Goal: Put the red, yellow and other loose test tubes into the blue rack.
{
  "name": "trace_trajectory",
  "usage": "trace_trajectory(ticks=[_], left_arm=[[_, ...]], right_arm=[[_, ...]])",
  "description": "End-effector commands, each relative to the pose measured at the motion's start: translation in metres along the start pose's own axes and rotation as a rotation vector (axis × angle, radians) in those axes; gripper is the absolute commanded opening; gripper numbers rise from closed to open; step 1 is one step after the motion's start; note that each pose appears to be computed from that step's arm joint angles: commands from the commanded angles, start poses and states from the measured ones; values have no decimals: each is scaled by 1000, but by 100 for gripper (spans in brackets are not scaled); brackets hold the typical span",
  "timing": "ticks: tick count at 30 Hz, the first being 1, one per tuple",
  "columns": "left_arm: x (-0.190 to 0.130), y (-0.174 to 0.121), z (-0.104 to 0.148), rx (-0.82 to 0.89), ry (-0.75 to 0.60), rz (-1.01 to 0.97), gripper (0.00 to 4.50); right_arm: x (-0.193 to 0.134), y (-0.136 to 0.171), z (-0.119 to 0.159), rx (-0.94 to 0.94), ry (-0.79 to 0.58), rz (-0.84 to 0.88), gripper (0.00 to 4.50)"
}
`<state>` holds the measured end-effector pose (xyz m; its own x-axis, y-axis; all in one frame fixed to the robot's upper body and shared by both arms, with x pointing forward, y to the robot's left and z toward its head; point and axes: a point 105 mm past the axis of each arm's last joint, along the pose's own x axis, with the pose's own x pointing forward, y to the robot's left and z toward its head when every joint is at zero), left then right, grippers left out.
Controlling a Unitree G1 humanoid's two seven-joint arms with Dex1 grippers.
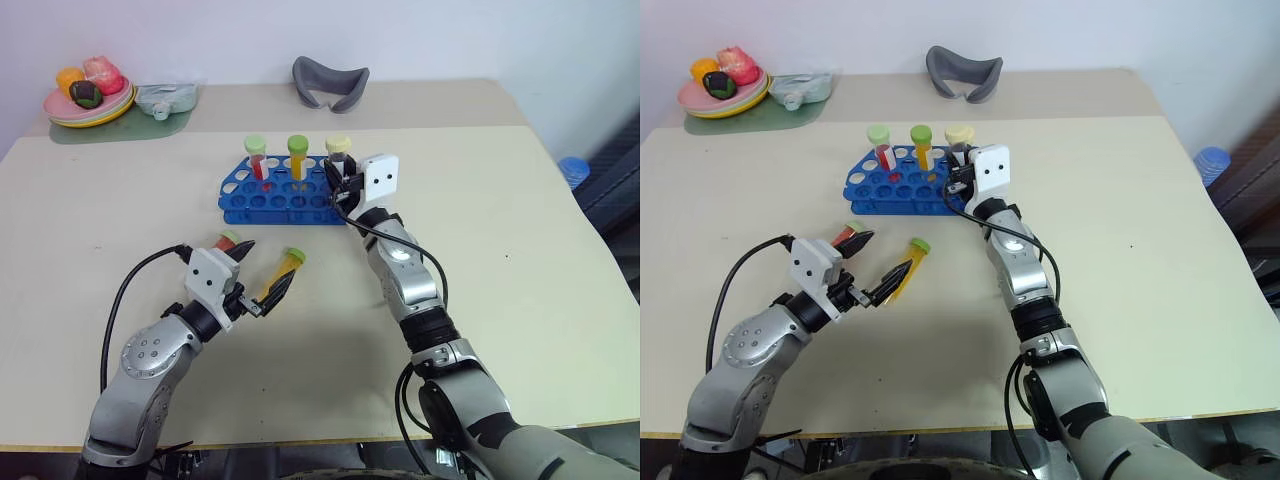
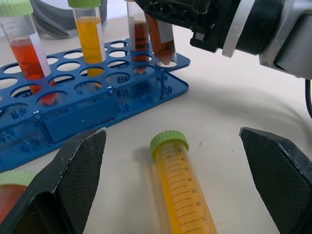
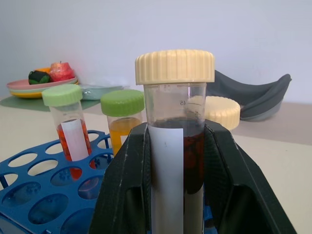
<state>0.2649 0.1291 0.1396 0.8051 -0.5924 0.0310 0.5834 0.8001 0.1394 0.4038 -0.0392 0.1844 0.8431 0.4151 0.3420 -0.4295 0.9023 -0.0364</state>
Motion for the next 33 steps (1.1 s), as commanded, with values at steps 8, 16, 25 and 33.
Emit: trace_trajectory(ticks=[8,16,25,33], left_arm=[[-2,0,12,25,-43,-9,450],[-2,1,4,26,12,8,450],[25,18,16,83,197,-11,450],[42,2,17,142,547,-156,450]], right_arm=[[-3,-1,33,-16,-134,10,448],[-29,-6,77,-50,-183,145,448],[-96,-7,74,-246,132,581,448],[-115,5,75,-285,223,752,448]])
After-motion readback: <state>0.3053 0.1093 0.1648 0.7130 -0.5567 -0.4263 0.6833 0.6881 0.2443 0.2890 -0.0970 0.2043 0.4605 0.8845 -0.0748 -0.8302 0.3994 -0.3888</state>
